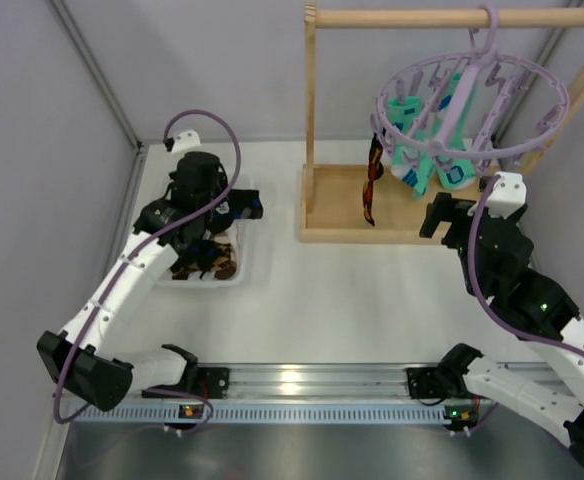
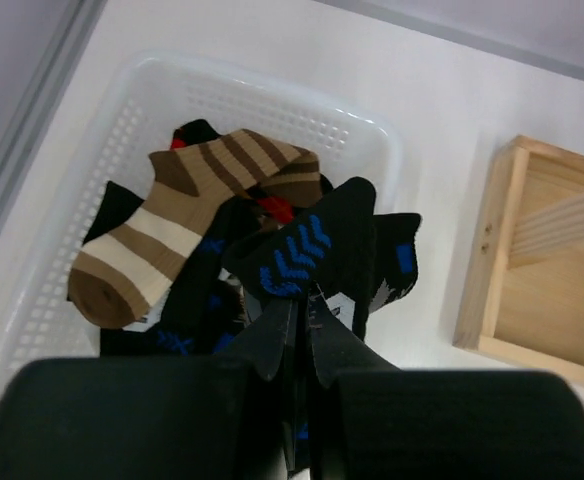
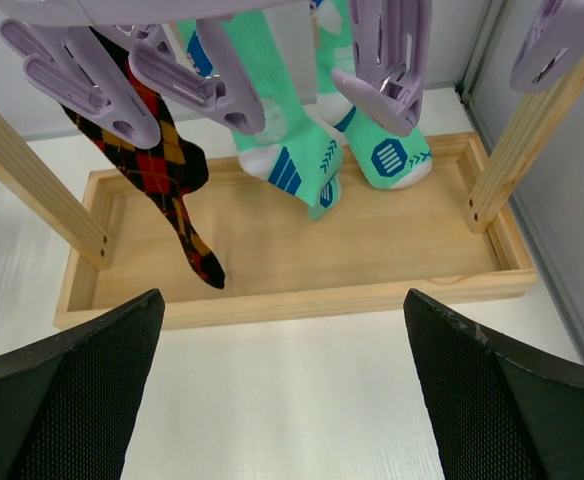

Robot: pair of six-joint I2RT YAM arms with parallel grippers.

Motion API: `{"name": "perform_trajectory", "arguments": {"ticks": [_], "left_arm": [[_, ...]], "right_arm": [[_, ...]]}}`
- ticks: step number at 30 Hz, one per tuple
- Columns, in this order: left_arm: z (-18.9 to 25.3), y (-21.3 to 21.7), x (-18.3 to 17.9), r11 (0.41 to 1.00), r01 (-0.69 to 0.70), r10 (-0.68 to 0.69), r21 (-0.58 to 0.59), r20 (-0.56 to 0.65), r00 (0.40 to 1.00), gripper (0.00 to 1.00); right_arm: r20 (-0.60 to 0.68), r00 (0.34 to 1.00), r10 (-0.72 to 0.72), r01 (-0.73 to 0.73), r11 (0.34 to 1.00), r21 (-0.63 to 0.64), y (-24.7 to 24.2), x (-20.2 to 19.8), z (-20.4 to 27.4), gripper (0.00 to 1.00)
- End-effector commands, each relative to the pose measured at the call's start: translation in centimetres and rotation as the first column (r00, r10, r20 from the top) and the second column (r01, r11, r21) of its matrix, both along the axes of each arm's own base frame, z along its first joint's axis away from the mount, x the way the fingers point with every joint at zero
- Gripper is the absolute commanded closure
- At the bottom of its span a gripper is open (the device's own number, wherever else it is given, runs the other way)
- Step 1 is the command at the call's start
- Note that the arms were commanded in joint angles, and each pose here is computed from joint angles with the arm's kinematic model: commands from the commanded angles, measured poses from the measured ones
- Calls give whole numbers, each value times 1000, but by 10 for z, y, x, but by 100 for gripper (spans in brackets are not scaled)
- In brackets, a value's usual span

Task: Remove the socks clipped to the hanger

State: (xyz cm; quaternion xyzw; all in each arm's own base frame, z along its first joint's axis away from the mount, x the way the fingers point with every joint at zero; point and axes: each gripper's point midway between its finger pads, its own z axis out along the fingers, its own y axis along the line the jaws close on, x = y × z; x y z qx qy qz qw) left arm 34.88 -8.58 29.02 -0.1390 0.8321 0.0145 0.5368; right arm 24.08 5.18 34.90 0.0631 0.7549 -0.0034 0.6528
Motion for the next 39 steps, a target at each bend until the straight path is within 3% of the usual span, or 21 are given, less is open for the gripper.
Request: {"name": "perform_trajectory", "arguments": {"ticks": [1,5,14,21,27,31,33,34,35,37,38,39], "left_arm": [[30,12,6,999,22,-21,-33,30,999,100],[27,33,19,999,-21,21,-46,5,1000,100],[-67,60,41,987,-120,94,-106,-229,969,100],[-169,33,57,984,-82,-5,-159,-483,876,100],[-204,43,54,980,-162,72,-117,-550,832,100],[-190,42,53,978,-160,67,-135,-522,850,83],[-165,44,53,977,-156,71,-145,-466,882,67],[-154,44,53,977,-150,69,-151,-441,895,57],[-143,45,53,977,-146,69,-156,-416,907,40],[-109,45,50,977,-121,56,-175,-339,939,27],[-91,46,47,977,-111,53,-183,-293,955,11],[-81,46,44,977,-102,48,-189,-271,961,2]], "right_arm": [[8,1000,-11,11,1000,3,-4,-1,1,0],[9,1000,-6,6,1000,4,-3,0,-1,0],[-10,1000,26,-25,1000,5,8,5,-11,1],[-25,995,97,-96,995,15,22,6,-24,1],[-35,988,150,-149,989,20,27,0,-33,1],[-21,985,170,-169,985,46,27,-7,-31,1],[-8,984,177,-176,983,59,25,-11,-27,1],[-3,983,182,-181,981,64,24,-12,-25,1],[3,983,183,-183,981,70,24,-14,-23,1],[12,983,182,-183,980,78,20,-18,-19,1],[21,983,180,-182,980,84,19,-20,-17,0],[27,983,180,-182,979,89,18,-21,-15,1]]}}
